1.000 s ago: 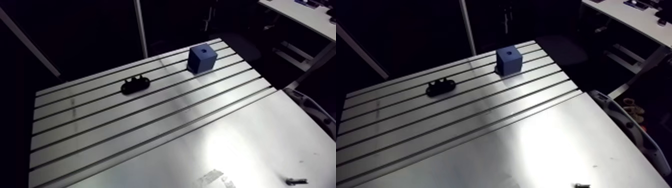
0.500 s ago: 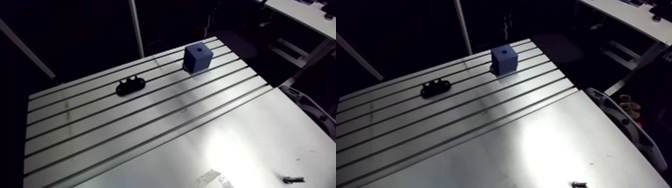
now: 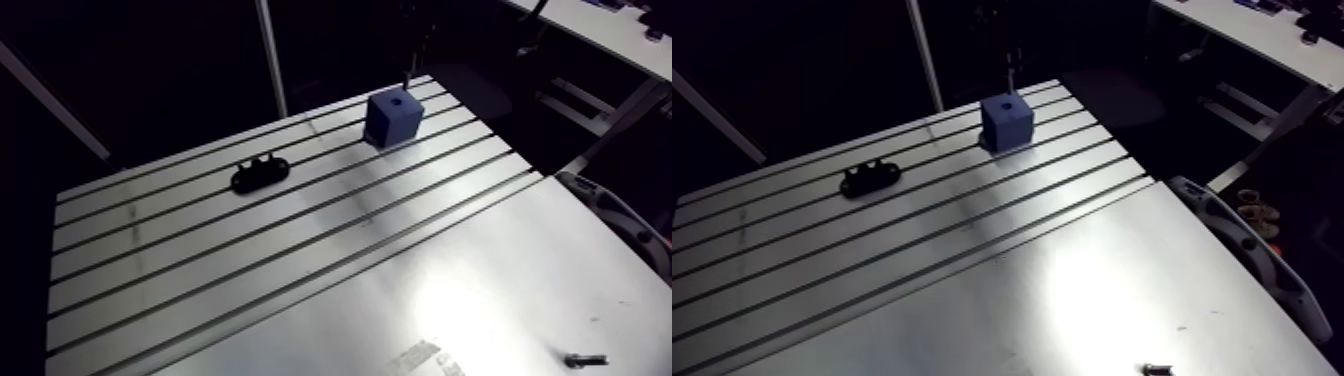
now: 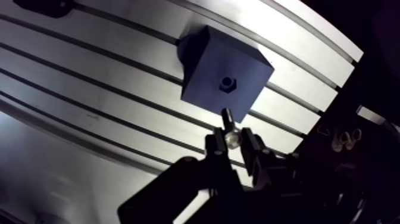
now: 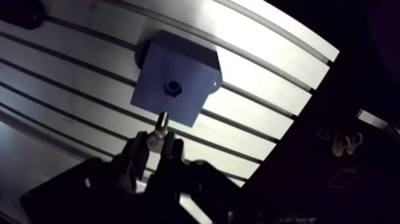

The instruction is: Pick up the M10 bolt and insert it into the hex recess until seated.

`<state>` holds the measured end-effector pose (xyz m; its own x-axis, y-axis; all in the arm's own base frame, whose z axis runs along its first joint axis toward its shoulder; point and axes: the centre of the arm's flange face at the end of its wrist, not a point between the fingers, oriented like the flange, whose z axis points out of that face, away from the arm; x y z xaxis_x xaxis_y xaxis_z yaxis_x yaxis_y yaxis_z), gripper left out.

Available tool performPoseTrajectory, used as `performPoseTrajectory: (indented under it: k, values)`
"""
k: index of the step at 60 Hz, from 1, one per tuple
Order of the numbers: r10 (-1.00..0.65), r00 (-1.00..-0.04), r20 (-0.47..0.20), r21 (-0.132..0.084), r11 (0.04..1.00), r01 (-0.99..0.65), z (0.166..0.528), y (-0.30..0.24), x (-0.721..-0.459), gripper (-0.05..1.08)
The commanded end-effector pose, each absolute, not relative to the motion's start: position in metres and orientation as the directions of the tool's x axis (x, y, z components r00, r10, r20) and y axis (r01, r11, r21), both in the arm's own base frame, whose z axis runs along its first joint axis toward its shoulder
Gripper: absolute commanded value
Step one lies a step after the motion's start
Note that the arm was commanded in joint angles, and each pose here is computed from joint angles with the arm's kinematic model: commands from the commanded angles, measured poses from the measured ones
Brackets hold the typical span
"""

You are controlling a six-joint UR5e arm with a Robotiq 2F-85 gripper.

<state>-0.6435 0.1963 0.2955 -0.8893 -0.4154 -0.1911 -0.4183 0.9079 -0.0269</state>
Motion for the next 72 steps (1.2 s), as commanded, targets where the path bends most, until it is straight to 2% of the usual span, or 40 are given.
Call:
performPoseTrajectory:
  k: [1, 4, 7, 18, 29, 34, 44, 54, 72]
  values:
    - [-0.420, -0.887, -0.189, -0.040, 0.906, -0.421, 0.2894, 0.1934, -0.6419, 0.98]
    - [-0.421, -0.888, -0.187, -0.040, 0.906, -0.422, 0.2890, 0.1935, -0.6421, 0.98]
    - [-0.423, -0.888, -0.179, -0.028, 0.905, -0.425, 0.2884, 0.1928, -0.6427, 0.98]
    - [-0.426, -0.890, -0.161, -0.005, 0.902, -0.431, 0.2859, 0.1923, -0.6436, 0.98]
    - [-0.428, -0.890, -0.157, -0.002, 0.901, -0.433, 0.2859, 0.1913, -0.6442, 0.98]
    - [-0.441, -0.885, -0.152, -0.010, 0.896, -0.445, 0.2848, 0.1914, -0.6444, 0.98]
    - [-0.442, -0.885, -0.147, -0.009, 0.895, -0.445, 0.2852, 0.1912, -0.6449, 0.98]
    - [-0.442, -0.888, -0.127, 0.018, 0.894, -0.448, 0.2868, 0.1941, -0.6480, 0.98]
    - [-0.445, -0.886, -0.131, 0.012, 0.893, -0.450, 0.2832, 0.1936, -0.6469, 0.98]
